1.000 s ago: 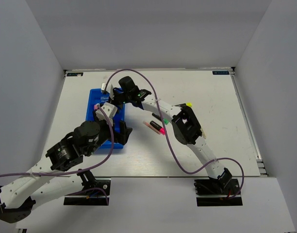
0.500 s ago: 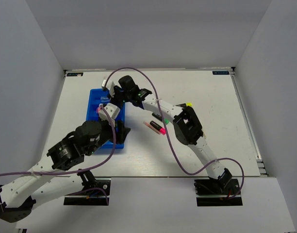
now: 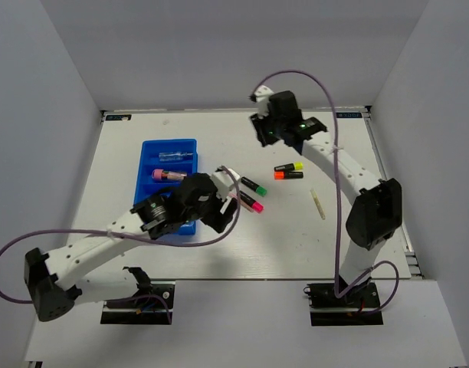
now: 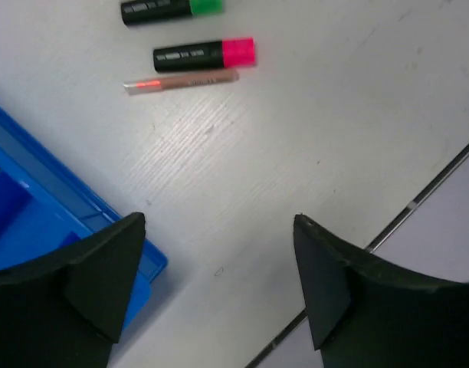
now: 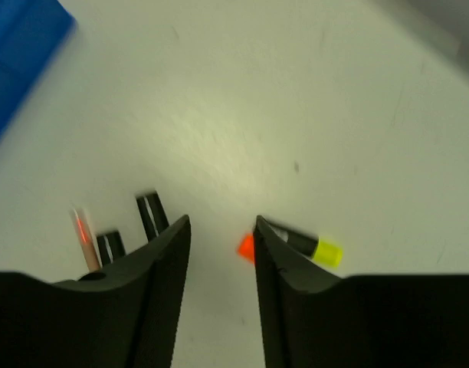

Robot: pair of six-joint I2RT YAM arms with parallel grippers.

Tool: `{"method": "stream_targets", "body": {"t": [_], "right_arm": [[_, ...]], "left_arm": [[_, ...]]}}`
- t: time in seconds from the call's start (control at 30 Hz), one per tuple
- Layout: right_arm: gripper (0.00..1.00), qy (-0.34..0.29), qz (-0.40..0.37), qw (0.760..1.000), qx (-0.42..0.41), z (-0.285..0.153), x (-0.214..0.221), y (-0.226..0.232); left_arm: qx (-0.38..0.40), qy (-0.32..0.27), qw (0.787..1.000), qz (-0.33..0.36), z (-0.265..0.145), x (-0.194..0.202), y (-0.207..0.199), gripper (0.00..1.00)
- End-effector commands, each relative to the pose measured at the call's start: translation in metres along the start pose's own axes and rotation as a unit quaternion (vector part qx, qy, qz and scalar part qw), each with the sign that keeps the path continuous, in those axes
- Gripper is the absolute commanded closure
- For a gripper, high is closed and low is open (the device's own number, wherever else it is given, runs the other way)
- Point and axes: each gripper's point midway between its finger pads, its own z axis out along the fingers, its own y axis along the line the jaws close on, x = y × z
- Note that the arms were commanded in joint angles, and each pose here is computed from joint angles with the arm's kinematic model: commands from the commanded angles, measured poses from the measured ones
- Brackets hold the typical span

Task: Sort the stationery into containers
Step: Pick up the pen from the center of the board.

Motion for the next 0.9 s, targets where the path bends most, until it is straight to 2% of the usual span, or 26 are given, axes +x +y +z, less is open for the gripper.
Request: {"method": "stream_targets", "body": {"t": [0.0, 0.03, 0.07, 0.1, 0.13, 0.17, 0.2, 0.23, 0.27, 0.3, 0.33, 0.37, 0.4, 0.43, 0.47, 0.5, 0.53, 0.57, 0.6, 0.67, 0.7, 0.87], "right_arm": [[0.63, 0.174, 0.087, 0.978, -0.069, -0.025, 0.114, -0.001], [0.88, 0.187, 0.119, 0.972, -0.083, -0.034, 0.128, -0.014], [1.00, 0.162, 0.124, 0.972, -0.121, -0.049, 0.119, -0.006], [1.00, 0.164, 0.115, 0.969, -0.142, -0.062, 0.137, 0.001], [1.00, 0.117, 0.113, 0.969, -0.186, -0.083, 0.121, 0.008], [0.93, 0.115, 0.079, 0.969, -0.203, -0.089, 0.137, 0.014], [0.65, 0.056, 0.049, 0.978, -0.196, -0.112, 0.115, 0.013], [0.44, 0.056, 0.049, 0.970, -0.231, -0.119, 0.129, 0.029], [0.39, 0.047, 0.033, 0.969, -0.239, -0.127, 0.133, 0.032], [0.31, 0.021, 0.006, 0.972, -0.233, -0.130, 0.128, 0.029], [0.31, 0.006, -0.004, 0.972, -0.233, -0.145, 0.141, 0.037], [0.29, -0.015, -0.031, 0.972, -0.231, -0.146, 0.141, 0.037], [0.27, -0.035, -0.047, 0.973, -0.223, -0.156, 0.138, 0.037], [0.22, -0.036, -0.054, 0.973, -0.220, -0.157, 0.154, 0.040], [0.18, -0.042, -0.049, 0.976, -0.210, -0.156, 0.154, 0.036], [0.16, -0.045, -0.046, 0.971, -0.228, -0.159, 0.156, 0.042], [0.14, -0.036, -0.052, 0.969, -0.239, -0.161, 0.163, 0.045], [0.14, -0.034, -0.050, 0.968, -0.242, -0.161, 0.165, 0.044], [0.14, -0.040, -0.051, 0.965, -0.255, -0.163, 0.166, 0.049], [0.14, -0.040, -0.047, 0.964, -0.259, -0.164, 0.170, 0.049], [0.14, -0.042, -0.046, 0.963, -0.262, -0.164, 0.169, 0.049], [0.15, -0.034, -0.041, 0.962, -0.269, -0.162, 0.175, 0.049]], "left_arm": [[0.056, 0.040, 0.992, 0.108, 0.016, 0.006, 0.001, 0.11], [0.092, 0.061, 0.990, 0.087, 0.019, 0.012, 0.007, 0.19], [0.102, 0.094, 0.987, 0.076, 0.039, 0.017, 0.010, 0.32], [0.113, 0.097, 0.984, 0.097, 0.046, 0.015, 0.016, 0.48], [0.129, 0.094, 0.984, 0.083, 0.057, -0.001, 0.026, 0.73], [0.138, 0.112, 0.980, 0.091, 0.073, 0.004, 0.030, 0.82], [0.139, 0.114, 0.979, 0.093, 0.080, 0.001, 0.036, 0.85], [0.153, 0.110, 0.977, 0.100, 0.090, -0.015, 0.043, 0.83], [0.160, 0.110, 0.973, 0.122, 0.097, -0.018, 0.046, 0.63], [0.179, 0.148, 0.966, 0.117, 0.121, 0.001, 0.047, 0.44], [0.186, 0.138, 0.961, 0.153, 0.125, -0.015, 0.051, 0.33], [0.193, 0.130, 0.957, 0.171, 0.128, -0.031, 0.049, 0.27], [0.199, 0.146, 0.952, 0.183, 0.151, -0.028, 0.050, 0.20], [0.199, 0.135, 0.944, 0.225, 0.158, -0.037, 0.052, 0.17], [0.203, 0.134, 0.940, 0.238, 0.165, -0.035, 0.051, 0.15], [0.198, 0.127, 0.938, 0.254, 0.179, -0.033, 0.051, 0.09], [0.190, 0.112, 0.933, 0.283, 0.191, -0.036, 0.054, 0.07], [0.195, 0.119, 0.922, 0.313, 0.198, -0.021, 0.056, 0.06], [0.186, 0.093, 0.916, 0.344, 0.208, -0.030, 0.054, 0.00], [0.203, 0.096, 0.900, 0.373, 0.218, -0.016, 0.049, 0.00], [0.222, 0.085, 0.880, 0.411, 0.221, -0.014, 0.046, 0.00], [0.239, 0.087, 0.868, 0.426, 0.246, -0.008, 0.043, 0.03]]}}
